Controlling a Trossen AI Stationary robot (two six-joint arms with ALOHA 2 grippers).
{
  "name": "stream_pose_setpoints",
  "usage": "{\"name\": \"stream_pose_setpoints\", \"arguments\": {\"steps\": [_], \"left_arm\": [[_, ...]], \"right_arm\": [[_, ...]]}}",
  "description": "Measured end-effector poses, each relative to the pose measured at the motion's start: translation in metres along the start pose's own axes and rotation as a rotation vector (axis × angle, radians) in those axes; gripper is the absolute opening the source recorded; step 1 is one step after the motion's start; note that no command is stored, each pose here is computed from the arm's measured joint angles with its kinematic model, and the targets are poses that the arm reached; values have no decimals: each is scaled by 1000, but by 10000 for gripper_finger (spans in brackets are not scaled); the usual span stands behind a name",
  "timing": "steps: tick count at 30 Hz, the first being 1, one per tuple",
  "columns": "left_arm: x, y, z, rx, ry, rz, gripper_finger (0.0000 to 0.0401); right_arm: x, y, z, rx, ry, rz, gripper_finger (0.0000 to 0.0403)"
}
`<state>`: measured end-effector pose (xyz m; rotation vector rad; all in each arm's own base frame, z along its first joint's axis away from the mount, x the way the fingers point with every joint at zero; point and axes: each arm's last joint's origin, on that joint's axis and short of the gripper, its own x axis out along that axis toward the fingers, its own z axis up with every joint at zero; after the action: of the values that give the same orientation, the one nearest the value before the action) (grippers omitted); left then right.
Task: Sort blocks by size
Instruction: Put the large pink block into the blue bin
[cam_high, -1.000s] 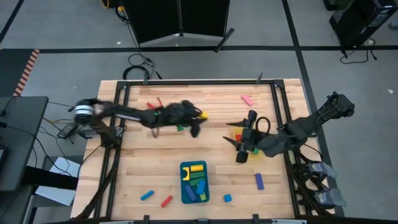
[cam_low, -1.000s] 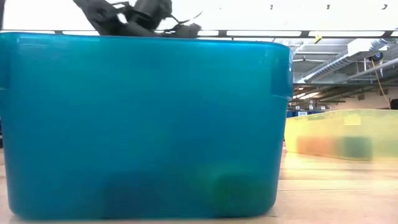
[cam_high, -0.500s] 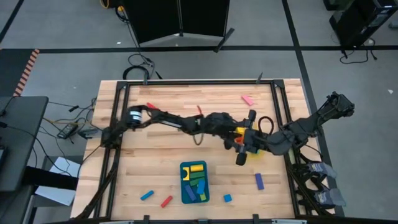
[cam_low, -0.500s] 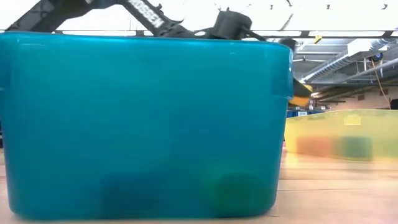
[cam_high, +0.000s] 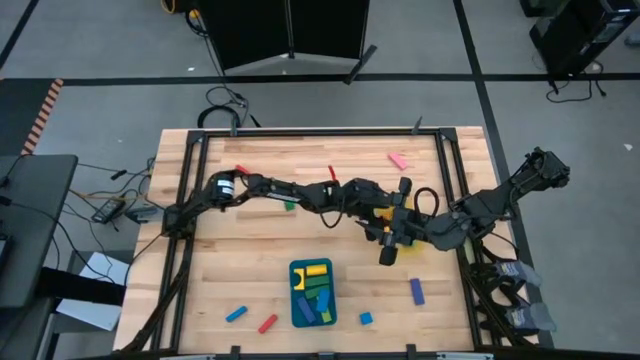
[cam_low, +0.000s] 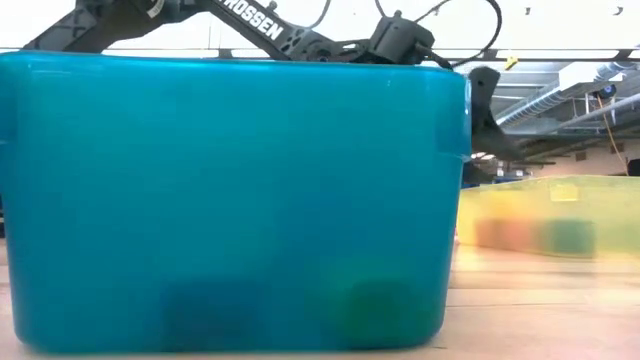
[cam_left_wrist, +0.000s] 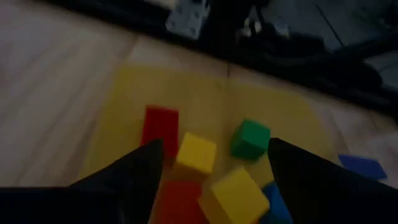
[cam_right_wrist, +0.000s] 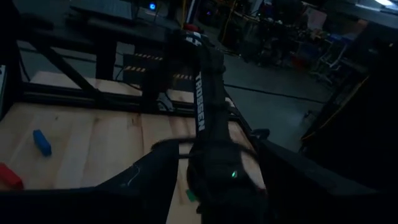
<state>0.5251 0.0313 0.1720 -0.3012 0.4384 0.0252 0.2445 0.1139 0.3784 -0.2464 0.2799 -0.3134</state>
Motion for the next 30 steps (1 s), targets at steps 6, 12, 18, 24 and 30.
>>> {"name": "stream_pose_setpoints", "arguments": {"steps": [6,12,18,24,30], "left_arm": [[-17,-1,8,16,-68,18,250],[-75,10,4,4,-181,55,199],[-167,11,-11,3,-345,43,180],[-241,5,-38,0,-418,102,177],[-278,3,-78,-74,-351,181,177]], "right_arm": [[-6,7,-4,7,27,32,231],[-12,11,-10,6,56,24,229],[2,7,-37,-21,121,-139,229],[35,-11,-75,92,244,-133,229],[68,-27,-106,305,346,6,229]]}}
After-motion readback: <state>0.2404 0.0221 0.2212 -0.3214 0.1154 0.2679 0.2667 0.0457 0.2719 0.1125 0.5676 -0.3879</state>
